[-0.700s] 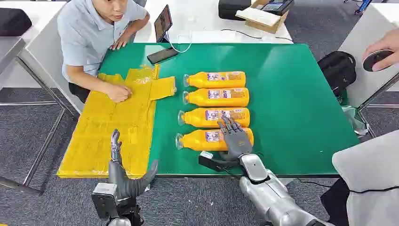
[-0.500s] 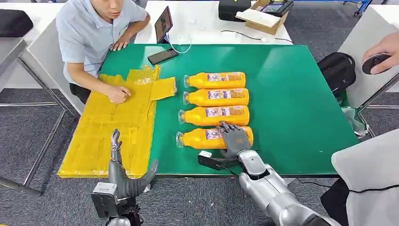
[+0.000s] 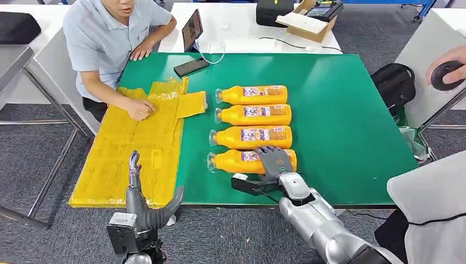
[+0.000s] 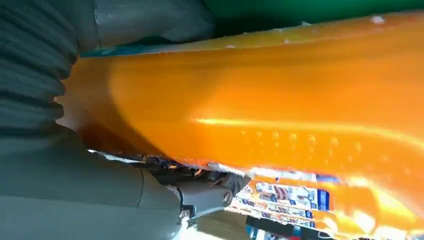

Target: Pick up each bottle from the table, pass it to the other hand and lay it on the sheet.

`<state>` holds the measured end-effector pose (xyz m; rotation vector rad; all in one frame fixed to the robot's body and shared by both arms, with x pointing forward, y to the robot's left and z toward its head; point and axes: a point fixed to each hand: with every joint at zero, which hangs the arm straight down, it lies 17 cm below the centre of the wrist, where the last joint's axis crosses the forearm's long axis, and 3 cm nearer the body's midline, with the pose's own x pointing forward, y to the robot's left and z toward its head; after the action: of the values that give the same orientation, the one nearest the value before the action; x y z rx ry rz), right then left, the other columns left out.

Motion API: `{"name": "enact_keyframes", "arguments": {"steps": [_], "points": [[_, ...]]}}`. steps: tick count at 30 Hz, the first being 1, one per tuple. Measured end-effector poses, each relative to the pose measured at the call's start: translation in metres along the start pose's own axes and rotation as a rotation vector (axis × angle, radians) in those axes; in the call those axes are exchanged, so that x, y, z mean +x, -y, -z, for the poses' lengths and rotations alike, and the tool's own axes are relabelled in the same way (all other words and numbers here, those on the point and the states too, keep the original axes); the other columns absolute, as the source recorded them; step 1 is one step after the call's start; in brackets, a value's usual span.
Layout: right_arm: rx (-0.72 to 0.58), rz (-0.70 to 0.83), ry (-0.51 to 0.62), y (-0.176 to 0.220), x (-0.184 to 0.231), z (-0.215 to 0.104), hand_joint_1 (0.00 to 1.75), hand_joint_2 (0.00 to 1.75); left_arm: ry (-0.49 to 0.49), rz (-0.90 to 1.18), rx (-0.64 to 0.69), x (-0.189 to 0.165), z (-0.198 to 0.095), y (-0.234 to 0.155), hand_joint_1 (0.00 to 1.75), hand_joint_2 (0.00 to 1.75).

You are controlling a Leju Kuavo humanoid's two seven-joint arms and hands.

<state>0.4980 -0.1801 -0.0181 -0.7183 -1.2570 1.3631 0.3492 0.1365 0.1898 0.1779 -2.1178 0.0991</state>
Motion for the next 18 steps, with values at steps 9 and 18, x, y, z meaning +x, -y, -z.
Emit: {"name": "enact_keyframes", "arguments": {"steps": [9, 18], "points": [[-0.214, 0.427, 0.178, 0.022, 0.045, -0.025, 1.75, 1.75, -0.138, -0.098, 0.027, -0.023, -0.007, -0.005, 0.00, 1.75], [-0.491, 0.651, 0.189, 0.063, 0.062, -0.067, 1.75, 1.75, -0.331, -0.201, 0.062, -0.063, -0.023, -0.008, 0.00, 1.75]]}}
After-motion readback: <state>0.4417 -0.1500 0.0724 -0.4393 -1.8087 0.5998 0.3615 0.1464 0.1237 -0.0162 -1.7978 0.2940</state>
